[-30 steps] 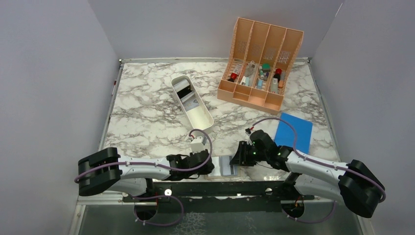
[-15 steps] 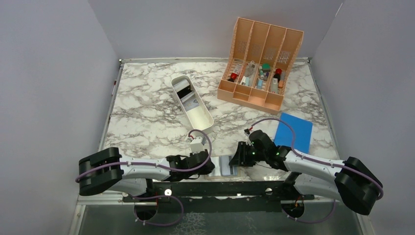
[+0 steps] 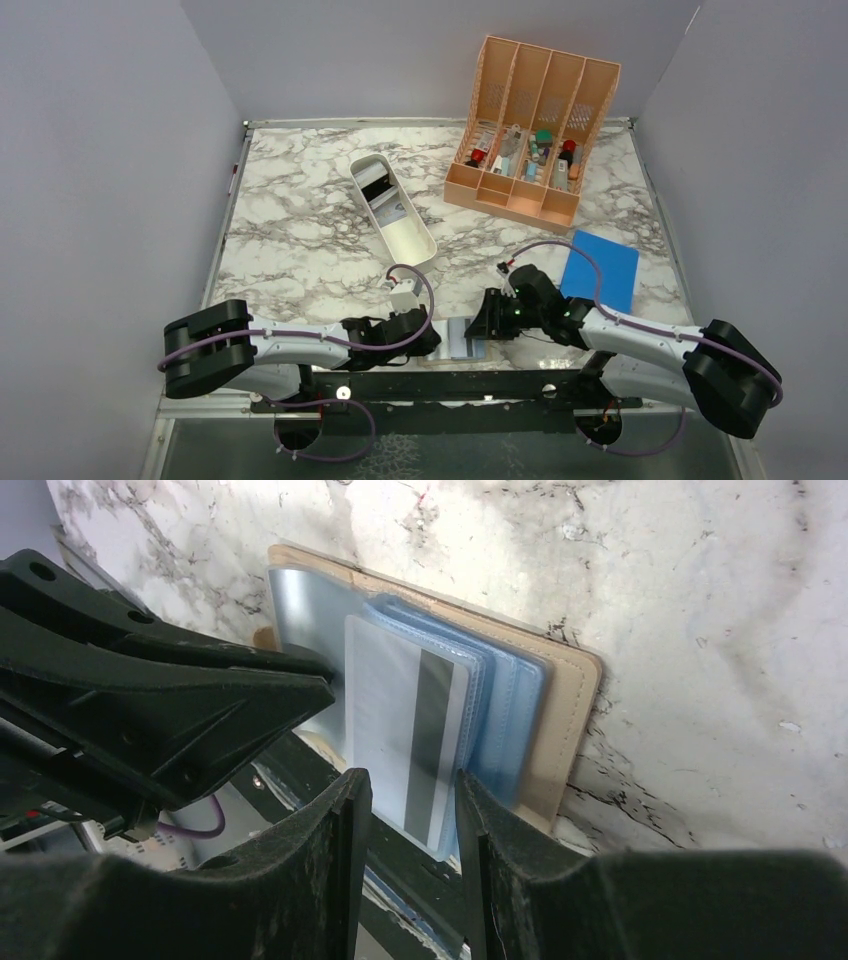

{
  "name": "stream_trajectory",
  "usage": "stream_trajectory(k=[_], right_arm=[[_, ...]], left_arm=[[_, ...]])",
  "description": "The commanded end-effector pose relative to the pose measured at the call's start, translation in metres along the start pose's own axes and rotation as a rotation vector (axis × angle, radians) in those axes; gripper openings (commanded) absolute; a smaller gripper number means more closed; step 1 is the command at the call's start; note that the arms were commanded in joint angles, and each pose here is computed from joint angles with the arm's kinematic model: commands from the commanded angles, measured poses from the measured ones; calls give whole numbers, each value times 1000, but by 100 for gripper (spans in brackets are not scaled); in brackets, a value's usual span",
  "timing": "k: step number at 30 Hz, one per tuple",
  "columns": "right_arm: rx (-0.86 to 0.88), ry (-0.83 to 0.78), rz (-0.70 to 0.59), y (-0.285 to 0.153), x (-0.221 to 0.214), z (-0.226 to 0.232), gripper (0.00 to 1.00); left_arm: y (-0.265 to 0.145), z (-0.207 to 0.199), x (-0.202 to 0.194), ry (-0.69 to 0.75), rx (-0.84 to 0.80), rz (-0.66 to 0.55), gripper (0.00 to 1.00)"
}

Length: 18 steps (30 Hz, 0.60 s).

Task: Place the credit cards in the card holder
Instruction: Turn over the card slot in the card holder.

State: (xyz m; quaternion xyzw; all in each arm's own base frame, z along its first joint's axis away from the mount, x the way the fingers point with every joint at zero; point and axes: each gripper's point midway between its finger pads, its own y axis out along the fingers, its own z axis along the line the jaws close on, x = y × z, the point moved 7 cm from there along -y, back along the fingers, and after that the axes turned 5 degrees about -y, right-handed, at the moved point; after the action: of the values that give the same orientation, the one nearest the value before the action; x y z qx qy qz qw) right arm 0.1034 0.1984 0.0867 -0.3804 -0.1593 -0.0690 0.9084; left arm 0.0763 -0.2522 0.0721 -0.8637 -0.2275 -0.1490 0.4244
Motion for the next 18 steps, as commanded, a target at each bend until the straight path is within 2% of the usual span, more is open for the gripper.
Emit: stream_trajectory(k=[1, 18], right_arm=[[35, -2, 7, 2, 0, 4, 41], [97, 11, 27, 9, 1, 11, 41]], left_arm=[[2, 14, -5, 18, 51, 13, 17], [3, 13, -7, 7, 37, 22, 17]])
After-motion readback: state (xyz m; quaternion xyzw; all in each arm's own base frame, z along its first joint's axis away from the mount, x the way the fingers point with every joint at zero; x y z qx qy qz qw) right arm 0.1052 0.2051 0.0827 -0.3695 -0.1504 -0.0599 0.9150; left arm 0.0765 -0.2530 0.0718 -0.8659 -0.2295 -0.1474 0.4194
